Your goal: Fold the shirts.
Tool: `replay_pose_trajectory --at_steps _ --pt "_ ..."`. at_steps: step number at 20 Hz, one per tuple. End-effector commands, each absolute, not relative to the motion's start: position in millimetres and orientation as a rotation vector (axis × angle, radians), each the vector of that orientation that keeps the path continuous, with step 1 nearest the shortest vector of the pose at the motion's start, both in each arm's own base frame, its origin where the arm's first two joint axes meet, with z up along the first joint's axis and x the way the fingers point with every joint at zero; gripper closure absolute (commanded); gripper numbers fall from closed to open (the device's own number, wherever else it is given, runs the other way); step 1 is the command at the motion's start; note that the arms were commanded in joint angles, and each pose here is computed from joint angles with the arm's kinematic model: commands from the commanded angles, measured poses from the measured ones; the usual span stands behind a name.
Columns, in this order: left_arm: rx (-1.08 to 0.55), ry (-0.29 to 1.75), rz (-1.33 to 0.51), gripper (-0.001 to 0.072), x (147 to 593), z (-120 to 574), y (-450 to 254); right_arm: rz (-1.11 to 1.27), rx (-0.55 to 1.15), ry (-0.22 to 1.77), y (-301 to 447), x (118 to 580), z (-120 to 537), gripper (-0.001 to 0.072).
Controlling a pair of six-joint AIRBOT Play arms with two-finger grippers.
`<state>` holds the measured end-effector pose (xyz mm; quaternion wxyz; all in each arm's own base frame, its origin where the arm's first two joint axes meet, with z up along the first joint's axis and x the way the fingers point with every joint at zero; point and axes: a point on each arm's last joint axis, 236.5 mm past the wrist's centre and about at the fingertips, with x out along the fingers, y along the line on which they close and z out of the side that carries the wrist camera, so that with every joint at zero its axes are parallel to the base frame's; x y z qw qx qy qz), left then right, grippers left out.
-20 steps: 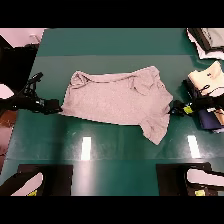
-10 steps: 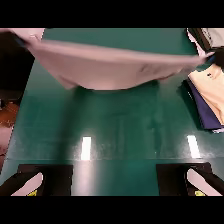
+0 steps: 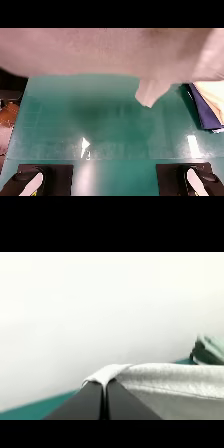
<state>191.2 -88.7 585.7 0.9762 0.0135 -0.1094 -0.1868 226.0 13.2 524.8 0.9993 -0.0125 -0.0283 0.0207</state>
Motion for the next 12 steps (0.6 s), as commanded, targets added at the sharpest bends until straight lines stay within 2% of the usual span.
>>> replay_pose_trajectory --at_steps 1,3,5,8,12 --pt "0.052 -0.311 -0.373 0.0686 141 603 -92 -0.067 -0.054 -0.029 0 188 533 0.0702" --pt "0.047 -0.213 -0.362 0.0686 165 580 -88 -0.055 -0.044 0.104 -4 207 509 0.0702" --pt "-0.001 -0.036 -0.358 0.0686 214 531 -83 -0.037 -0.008 0.327 -14 241 459 0.0703" --pt "-0.072 0.437 -0.381 0.0686 298 386 -81 -0.004 0.083 0.731 -33 296 347 0.0703" --pt "-0.210 1.011 -0.400 0.0685 347 185 -81 0.100 0.171 1.190 -22 342 205 0.0703"
